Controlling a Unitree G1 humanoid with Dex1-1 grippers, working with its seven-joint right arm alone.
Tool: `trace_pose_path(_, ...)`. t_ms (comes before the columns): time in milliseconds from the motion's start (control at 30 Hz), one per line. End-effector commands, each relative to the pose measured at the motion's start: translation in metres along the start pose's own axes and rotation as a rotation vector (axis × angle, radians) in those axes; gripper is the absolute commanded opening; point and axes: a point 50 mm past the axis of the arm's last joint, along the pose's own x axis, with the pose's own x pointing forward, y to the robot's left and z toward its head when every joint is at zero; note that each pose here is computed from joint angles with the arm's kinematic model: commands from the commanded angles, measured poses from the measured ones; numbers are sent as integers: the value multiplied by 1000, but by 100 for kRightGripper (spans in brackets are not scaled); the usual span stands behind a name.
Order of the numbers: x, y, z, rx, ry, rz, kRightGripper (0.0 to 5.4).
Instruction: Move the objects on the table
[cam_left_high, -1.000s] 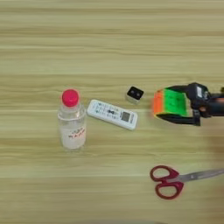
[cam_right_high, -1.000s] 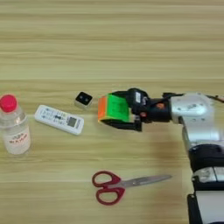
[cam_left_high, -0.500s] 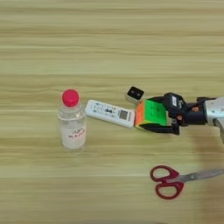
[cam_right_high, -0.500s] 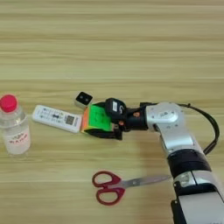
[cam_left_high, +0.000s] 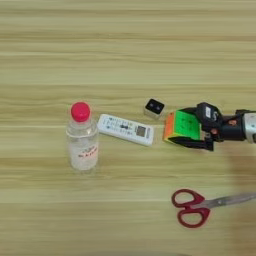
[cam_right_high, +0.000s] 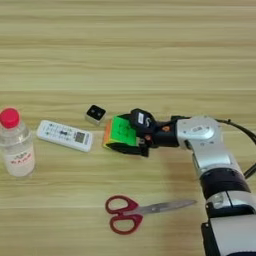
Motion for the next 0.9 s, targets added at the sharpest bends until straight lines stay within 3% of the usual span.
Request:
trace_pose_path(33, -9, -15, 12, -77, 37, -27, 378)
trace_pose_path(267, -9, -16, 15, -80, 12, -39, 458)
trace_pose_path(533, -12, -22, 28, -81, -97, -86, 538)
trace_pose_path(900, -18, -27, 43, -91, -220, -131, 538)
